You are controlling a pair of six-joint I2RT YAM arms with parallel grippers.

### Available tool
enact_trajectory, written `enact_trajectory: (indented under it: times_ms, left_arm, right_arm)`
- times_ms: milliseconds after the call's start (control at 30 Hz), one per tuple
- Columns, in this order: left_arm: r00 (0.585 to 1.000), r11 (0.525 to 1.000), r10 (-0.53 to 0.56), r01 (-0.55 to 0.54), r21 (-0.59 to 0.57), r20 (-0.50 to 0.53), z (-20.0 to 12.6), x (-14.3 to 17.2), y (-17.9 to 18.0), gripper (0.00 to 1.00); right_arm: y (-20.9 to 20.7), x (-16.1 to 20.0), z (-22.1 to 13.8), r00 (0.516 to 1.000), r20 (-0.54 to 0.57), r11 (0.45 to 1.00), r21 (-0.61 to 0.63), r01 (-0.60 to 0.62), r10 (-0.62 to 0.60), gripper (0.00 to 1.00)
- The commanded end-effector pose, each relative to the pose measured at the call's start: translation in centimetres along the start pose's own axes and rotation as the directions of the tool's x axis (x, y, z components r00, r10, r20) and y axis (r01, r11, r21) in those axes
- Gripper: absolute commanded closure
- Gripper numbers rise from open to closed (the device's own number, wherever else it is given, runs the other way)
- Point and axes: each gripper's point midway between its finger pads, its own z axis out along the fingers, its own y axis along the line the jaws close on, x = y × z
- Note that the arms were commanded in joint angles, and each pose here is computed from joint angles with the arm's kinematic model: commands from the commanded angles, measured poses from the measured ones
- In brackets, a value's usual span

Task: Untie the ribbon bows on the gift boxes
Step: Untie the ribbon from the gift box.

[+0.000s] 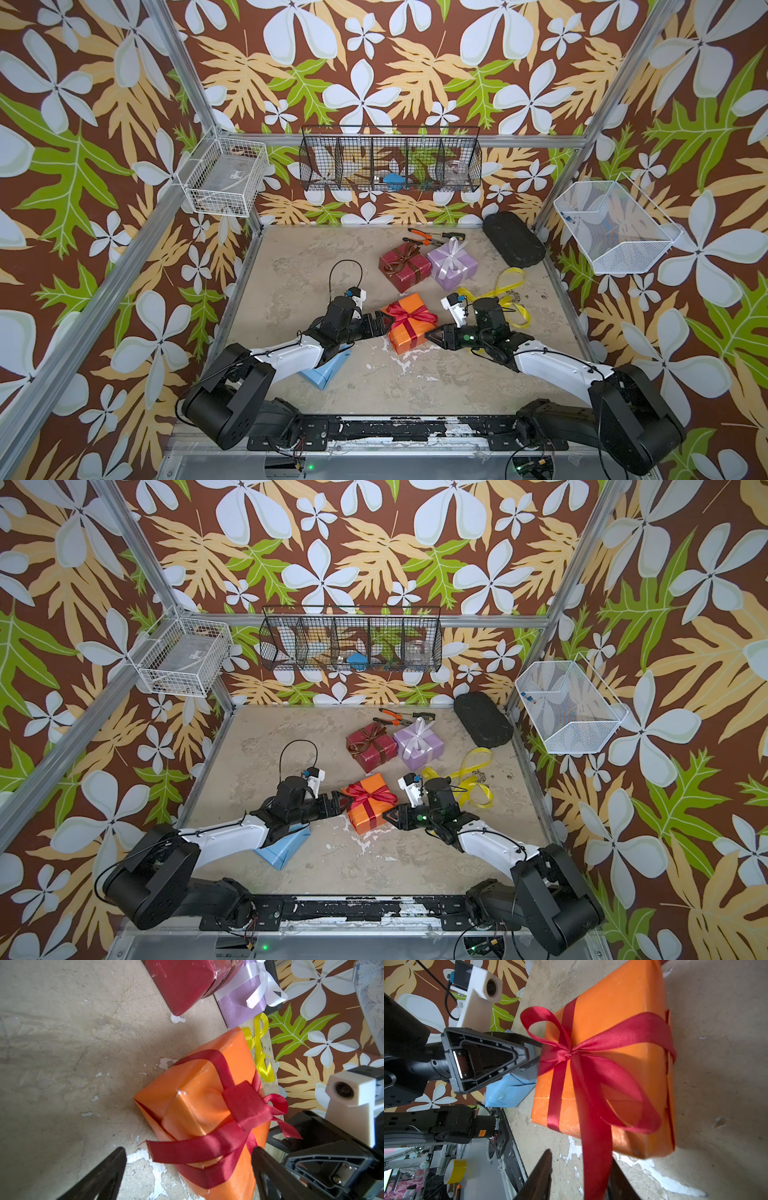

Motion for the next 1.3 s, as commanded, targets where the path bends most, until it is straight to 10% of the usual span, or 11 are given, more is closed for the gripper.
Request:
enact_trajectory:
  times_ms: [0, 233, 567, 833, 1267]
  left_arm:
    - [1.000, 0.998, 0.019, -0.019, 0.057, 0.014, -0.1, -0.3, -1.2, 0.05]
    - [1.000, 0.998, 0.016, -0.016, 0.057, 0.008, -0.1, -0.2, -1.1, 0.05]
    - [1.000, 0.999, 0.018, -0.019, 0.040, 0.006, 0.0, 0.0, -0.7, 0.05]
    - [1.000, 0.999, 0.002, -0.003, 0.045, 0.003, -0.1, 0.3, -0.5, 0.05]
    - [1.000, 0.999, 0.003, -0.003, 0.046, 0.005, -0.2, 0.4, -0.5, 0.05]
  right_arm:
    - [-0.7, -0.1, 0.0, 1.000, 0.009, 0.999, 0.040, 0.007, -0.008, 0.38]
    - [0.9, -1.9, -0.5, 0.998, 0.063, 1.000, -0.007, 0.029, -0.029, 0.29]
    - [0.2, -1.6, 0.3, 0.999, 0.038, 1.000, 0.005, 0.013, -0.014, 0.62]
    - [-0.3, -2.9, -0.1, 0.995, 0.098, 1.000, 0.029, -0.006, 0.003, 0.35]
    - [0.0, -4.8, 0.1, 0.990, 0.142, 1.000, 0.015, -0.020, 0.018, 0.46]
